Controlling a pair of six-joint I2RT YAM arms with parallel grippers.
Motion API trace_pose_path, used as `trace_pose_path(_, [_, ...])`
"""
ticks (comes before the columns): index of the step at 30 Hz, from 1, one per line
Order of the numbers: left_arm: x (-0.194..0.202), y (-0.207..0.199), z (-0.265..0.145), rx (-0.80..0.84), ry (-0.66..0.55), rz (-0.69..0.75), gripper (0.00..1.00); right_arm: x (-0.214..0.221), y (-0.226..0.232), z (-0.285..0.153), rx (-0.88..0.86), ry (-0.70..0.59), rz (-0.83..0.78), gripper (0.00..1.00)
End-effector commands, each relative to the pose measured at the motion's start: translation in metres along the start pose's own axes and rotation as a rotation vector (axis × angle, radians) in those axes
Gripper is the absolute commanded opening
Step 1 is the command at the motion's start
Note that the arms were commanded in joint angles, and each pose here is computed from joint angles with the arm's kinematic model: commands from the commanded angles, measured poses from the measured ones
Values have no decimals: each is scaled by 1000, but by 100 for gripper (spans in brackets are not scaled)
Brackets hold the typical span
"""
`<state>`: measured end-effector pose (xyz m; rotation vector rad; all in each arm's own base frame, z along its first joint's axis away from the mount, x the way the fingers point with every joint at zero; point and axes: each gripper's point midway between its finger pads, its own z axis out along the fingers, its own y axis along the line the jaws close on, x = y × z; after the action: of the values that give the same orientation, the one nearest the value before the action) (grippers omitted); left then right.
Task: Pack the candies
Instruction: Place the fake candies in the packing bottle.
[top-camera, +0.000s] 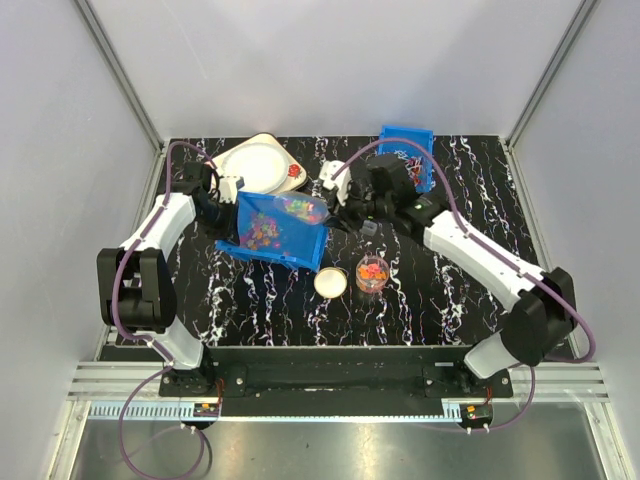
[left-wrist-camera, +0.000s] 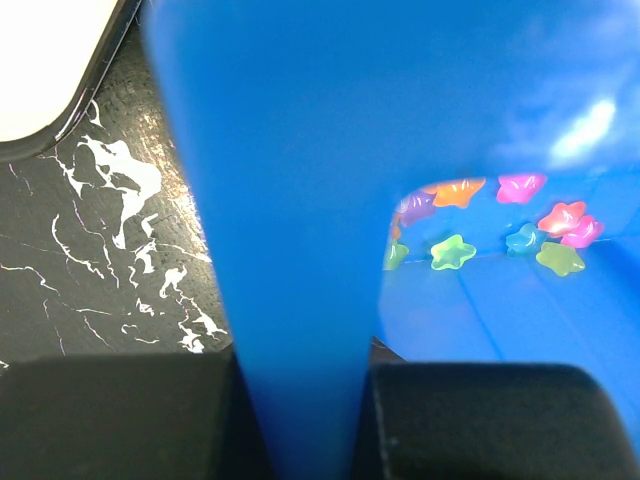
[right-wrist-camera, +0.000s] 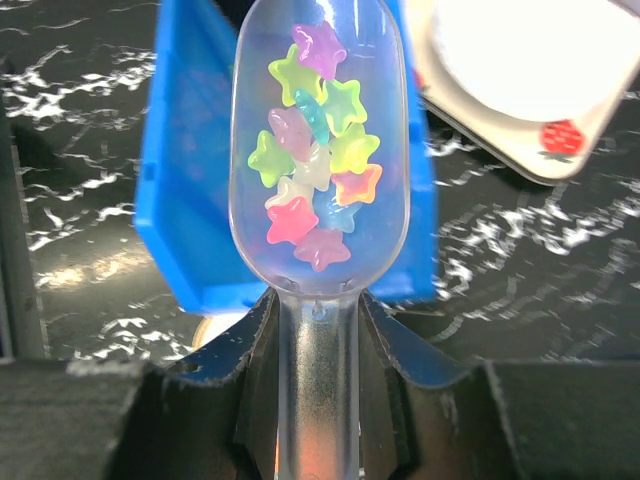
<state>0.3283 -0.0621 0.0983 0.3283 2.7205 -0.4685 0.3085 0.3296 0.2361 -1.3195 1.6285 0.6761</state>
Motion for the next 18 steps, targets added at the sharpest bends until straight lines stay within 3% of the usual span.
trace_pose_path(1, [-21,-12,-6,66,-86,10,0,-20,-21,-36,82,-46,-66,0])
trace_pose_path(9, [-21,-12,-6,67,-87,12,0,-8,-30,-78,152,-26,-84,0])
trace_pose_path(18, [-20,-13,-6,76,-85,8,0,38,-30,-118,200,81,-54,0])
